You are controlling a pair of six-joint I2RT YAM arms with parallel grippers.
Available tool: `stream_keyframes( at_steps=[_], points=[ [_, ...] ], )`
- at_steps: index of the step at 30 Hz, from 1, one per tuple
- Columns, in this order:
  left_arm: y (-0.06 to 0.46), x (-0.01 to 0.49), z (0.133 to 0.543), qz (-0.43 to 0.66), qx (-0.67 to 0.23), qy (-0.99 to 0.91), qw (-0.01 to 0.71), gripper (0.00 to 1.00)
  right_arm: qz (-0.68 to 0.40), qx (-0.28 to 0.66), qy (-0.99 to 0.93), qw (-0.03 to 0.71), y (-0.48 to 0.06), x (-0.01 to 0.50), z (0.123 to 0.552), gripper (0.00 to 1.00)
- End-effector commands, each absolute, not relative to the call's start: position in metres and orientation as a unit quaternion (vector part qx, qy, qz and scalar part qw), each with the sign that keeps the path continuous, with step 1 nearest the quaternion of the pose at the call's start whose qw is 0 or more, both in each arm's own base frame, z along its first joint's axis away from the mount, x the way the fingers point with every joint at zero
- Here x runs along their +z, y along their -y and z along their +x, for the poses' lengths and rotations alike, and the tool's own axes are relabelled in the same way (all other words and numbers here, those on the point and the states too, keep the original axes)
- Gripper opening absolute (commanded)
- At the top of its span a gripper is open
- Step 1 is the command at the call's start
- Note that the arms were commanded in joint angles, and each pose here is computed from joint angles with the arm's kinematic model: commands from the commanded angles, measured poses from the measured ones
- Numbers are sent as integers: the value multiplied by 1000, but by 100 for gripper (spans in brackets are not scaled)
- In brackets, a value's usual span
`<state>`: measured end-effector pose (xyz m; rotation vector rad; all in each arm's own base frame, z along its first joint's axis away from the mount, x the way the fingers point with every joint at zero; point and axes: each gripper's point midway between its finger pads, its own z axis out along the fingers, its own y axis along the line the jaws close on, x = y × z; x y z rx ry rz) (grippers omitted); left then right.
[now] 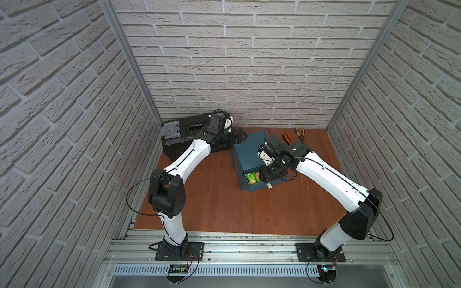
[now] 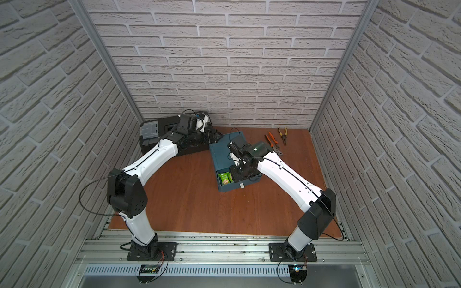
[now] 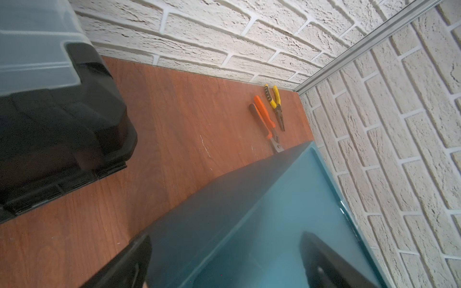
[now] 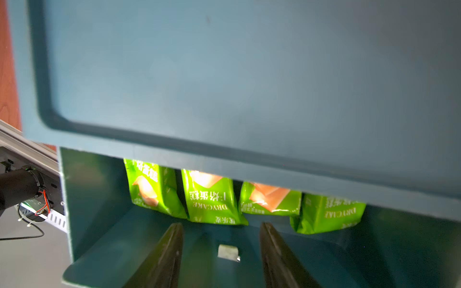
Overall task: Take the cookies out of the drawer
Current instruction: Open the drawer in the storage box.
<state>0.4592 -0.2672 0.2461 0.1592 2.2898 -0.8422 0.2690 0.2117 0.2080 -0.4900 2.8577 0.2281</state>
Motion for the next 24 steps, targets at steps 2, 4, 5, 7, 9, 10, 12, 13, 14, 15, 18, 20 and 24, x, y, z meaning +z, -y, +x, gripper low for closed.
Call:
stream_keyframes(
  at_steps=[2,4,5,7,9,10,12,13,14,15,18,20,24],
  points=[
    [272,254,469,62,-340,-874,341,98,-177,71,-977,94,-201,209,249,54],
    [274,256,472,61,-342,-873,342,98,-176,73,-977,98,-201,210,249,54],
    [276,256,473,62,-344,-873,341,99,-177,74,-976,99,-202,211,249,54],
    [278,254,475,62,-346,-873,337,99,-179,79,-976,95,-203,212,247,54],
    [278,254,477,62,-346,-874,336,98,-180,79,-976,92,-203,211,246,54],
    [279,254,477,63,-346,-874,336,99,-179,82,-976,95,-204,213,247,55],
    [278,256,477,63,-346,-873,337,98,-178,95,-973,109,-209,221,251,55],
    [278,257,477,63,-346,-873,338,99,-174,106,-972,119,-214,229,254,56],
    [277,258,477,63,-344,-873,340,99,-168,121,-970,129,-219,237,258,56],
    [276,260,477,62,-344,-872,342,99,-164,138,-967,139,-225,243,260,56],
    [272,263,477,60,-342,-872,344,99,-149,182,-959,159,-240,254,265,56],
    [271,265,477,60,-343,-871,346,99,-143,196,-956,162,-246,251,268,57],
    [269,267,477,60,-346,-870,346,99,-143,194,-960,143,-251,234,269,56]
  ],
)
